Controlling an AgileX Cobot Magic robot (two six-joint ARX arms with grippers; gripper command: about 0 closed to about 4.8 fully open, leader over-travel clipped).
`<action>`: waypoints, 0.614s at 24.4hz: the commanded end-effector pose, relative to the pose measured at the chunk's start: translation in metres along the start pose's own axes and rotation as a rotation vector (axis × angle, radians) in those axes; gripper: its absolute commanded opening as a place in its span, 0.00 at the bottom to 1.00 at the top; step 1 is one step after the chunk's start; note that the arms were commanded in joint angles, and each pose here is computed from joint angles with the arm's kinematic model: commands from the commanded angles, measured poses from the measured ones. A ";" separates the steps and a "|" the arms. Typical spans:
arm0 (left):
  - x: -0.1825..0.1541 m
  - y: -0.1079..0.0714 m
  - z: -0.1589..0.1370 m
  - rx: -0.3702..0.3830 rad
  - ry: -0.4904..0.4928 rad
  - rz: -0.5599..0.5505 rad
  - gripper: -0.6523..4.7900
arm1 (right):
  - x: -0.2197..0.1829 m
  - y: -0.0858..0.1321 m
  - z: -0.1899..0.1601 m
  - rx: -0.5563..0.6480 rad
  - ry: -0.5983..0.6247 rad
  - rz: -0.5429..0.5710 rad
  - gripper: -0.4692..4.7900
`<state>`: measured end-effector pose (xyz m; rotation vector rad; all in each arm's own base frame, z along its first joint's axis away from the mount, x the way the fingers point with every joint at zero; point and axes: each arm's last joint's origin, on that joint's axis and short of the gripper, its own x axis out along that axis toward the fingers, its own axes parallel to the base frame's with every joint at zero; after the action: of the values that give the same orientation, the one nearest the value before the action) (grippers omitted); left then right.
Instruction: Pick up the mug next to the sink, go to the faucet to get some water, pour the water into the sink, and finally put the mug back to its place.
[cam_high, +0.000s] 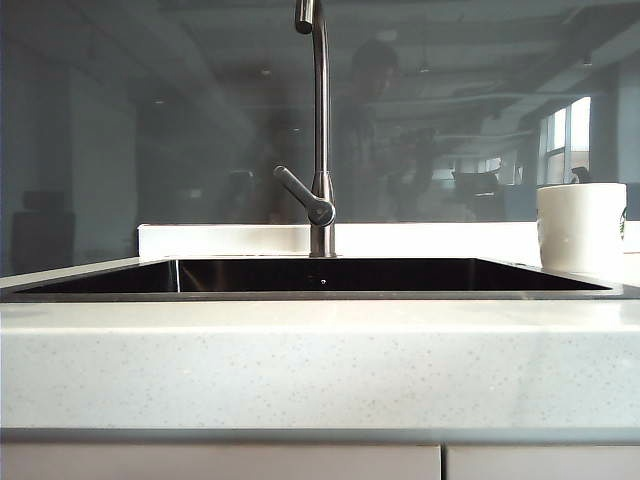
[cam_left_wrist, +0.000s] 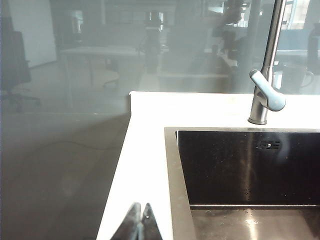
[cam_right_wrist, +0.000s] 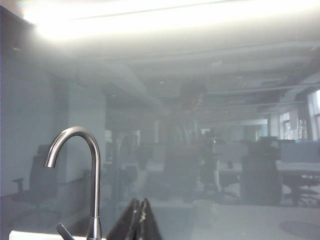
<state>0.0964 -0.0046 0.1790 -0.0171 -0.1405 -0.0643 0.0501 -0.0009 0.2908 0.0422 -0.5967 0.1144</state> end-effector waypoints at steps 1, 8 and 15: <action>0.000 0.000 0.001 0.004 -0.008 0.002 0.11 | -0.001 -0.002 -0.011 -0.003 -0.012 -0.020 0.07; 0.000 0.000 0.001 0.004 -0.008 0.002 0.11 | -0.018 -0.017 -0.091 0.025 0.206 -0.245 0.07; 0.000 0.000 0.001 0.005 -0.008 0.002 0.11 | -0.031 -0.018 -0.124 0.059 0.502 -0.256 0.07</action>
<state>0.0965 -0.0046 0.1788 -0.0171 -0.1389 -0.0639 0.0961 -0.0128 0.1742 0.1445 -0.1078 -0.1134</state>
